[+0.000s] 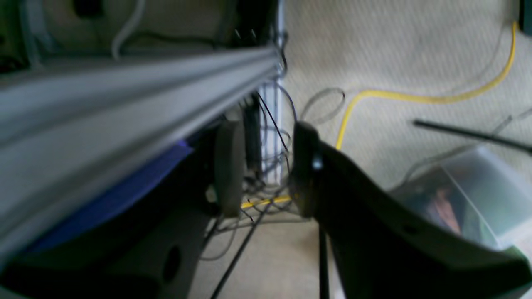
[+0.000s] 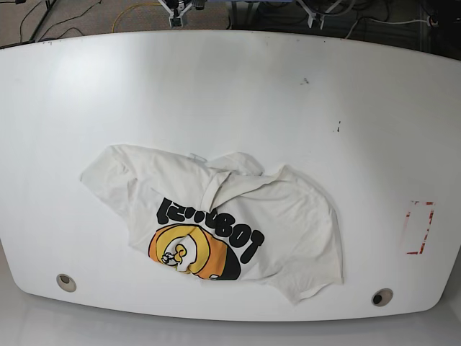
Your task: Layout the t-shirt on the table in an organized manner, then fold the t-shirt properly
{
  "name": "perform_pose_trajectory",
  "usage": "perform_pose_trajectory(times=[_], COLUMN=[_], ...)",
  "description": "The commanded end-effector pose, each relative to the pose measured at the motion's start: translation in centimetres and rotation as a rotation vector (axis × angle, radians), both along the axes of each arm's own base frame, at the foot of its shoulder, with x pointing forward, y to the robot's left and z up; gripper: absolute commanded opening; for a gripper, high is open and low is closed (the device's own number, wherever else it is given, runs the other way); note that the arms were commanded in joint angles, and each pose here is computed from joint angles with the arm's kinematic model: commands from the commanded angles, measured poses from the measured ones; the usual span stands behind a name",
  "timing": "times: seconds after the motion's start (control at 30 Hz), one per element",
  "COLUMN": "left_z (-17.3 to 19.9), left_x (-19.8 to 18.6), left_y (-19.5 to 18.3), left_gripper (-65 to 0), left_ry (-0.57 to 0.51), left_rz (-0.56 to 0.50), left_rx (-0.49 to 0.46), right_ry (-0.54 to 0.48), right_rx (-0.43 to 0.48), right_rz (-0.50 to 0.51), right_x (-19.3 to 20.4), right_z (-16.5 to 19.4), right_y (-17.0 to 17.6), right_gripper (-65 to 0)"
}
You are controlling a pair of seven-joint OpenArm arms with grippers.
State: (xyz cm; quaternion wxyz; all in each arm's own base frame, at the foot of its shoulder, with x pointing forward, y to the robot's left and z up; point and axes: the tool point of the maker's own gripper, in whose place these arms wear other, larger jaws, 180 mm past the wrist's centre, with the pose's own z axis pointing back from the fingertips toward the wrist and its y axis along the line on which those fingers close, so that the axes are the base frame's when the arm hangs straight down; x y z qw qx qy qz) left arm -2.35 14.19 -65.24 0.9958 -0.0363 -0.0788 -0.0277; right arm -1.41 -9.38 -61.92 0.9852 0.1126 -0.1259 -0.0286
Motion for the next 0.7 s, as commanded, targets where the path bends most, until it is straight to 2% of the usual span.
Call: perform_pose_trajectory(times=[0.0,0.67], left_z=[0.3,3.2], left_x=[-1.0,-5.9], left_y=[0.2,2.5], left_gripper=[-51.8,-51.8], left_ry=[-0.009,-0.158], left_rz=[-0.001,-0.011], left_rx=[0.005,0.035], right_ry=[-0.002,-0.068], right_rx=[-0.006,-0.055], right_rz=[0.002,0.024], right_x=[-1.0,-3.6], right_z=[0.5,4.8], right_y=[-0.5,-2.0], right_gripper=[-46.3,-46.3])
